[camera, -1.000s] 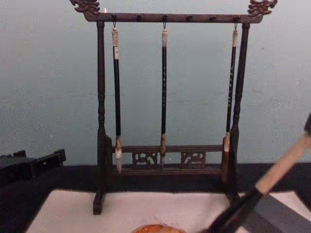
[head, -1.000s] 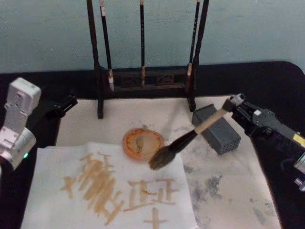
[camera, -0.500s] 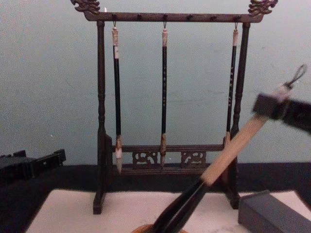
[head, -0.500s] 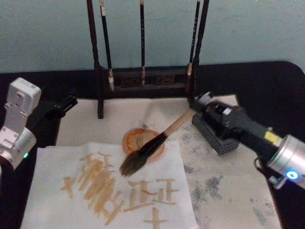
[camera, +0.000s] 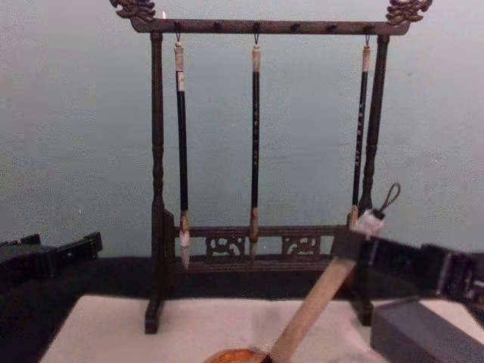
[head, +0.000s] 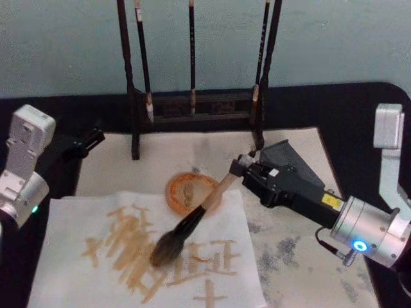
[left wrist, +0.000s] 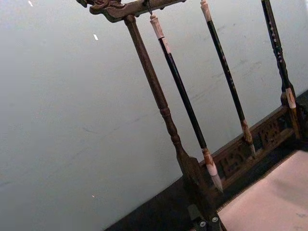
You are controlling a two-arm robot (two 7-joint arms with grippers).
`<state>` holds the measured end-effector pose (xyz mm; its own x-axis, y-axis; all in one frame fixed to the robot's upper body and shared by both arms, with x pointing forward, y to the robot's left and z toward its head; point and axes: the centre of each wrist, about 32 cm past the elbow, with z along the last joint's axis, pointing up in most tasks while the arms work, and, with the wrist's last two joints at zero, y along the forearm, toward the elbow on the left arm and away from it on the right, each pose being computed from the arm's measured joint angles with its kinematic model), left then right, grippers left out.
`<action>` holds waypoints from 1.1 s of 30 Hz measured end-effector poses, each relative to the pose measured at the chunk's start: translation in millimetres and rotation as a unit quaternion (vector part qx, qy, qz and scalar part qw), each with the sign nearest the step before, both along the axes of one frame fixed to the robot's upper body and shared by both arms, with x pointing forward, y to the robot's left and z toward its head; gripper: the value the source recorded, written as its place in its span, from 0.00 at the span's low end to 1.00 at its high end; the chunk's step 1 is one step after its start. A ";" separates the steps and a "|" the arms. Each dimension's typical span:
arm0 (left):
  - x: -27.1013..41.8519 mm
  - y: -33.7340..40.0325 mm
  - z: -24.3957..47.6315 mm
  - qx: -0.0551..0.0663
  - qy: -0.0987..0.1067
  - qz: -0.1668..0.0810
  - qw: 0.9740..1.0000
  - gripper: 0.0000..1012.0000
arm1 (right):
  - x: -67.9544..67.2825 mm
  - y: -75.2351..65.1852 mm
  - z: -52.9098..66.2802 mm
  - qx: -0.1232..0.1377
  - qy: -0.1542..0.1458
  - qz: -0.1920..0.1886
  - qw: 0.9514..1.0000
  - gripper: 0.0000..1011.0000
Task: Pick up the brush from the inkstone, write on the paper, then place the brush back to its original position.
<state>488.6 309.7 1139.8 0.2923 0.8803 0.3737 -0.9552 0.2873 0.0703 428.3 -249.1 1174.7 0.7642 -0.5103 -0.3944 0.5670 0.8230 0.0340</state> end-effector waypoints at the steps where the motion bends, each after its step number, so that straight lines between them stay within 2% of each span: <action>1: 0.0 0.0 0.0 0.000 0.000 0.000 1.000 0.99 | 0.4 0.0 -2.2 -0.002 0.004 -0.001 1.000 0.17; 5: 0.0 0.0 0.0 0.000 0.000 0.000 1.000 0.99 | 1.0 -2.3 -6.0 -0.005 0.010 -0.005 1.000 0.17; 13: 0.0 0.0 0.0 0.000 0.000 0.000 1.000 0.99 | -1.6 -21.4 -10.1 -0.009 0.018 -0.037 0.999 0.17; 33: 0.0 0.0 0.0 0.000 0.000 0.000 1.000 0.99 | -14.0 -54.1 -6.6 -0.007 0.014 -0.080 0.997 0.17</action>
<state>488.6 309.7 1139.8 0.2923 0.8803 0.3737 -0.9553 0.2873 0.0703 414.3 -303.2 1168.1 0.6617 -0.6301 -0.4063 0.6913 0.7225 0.0055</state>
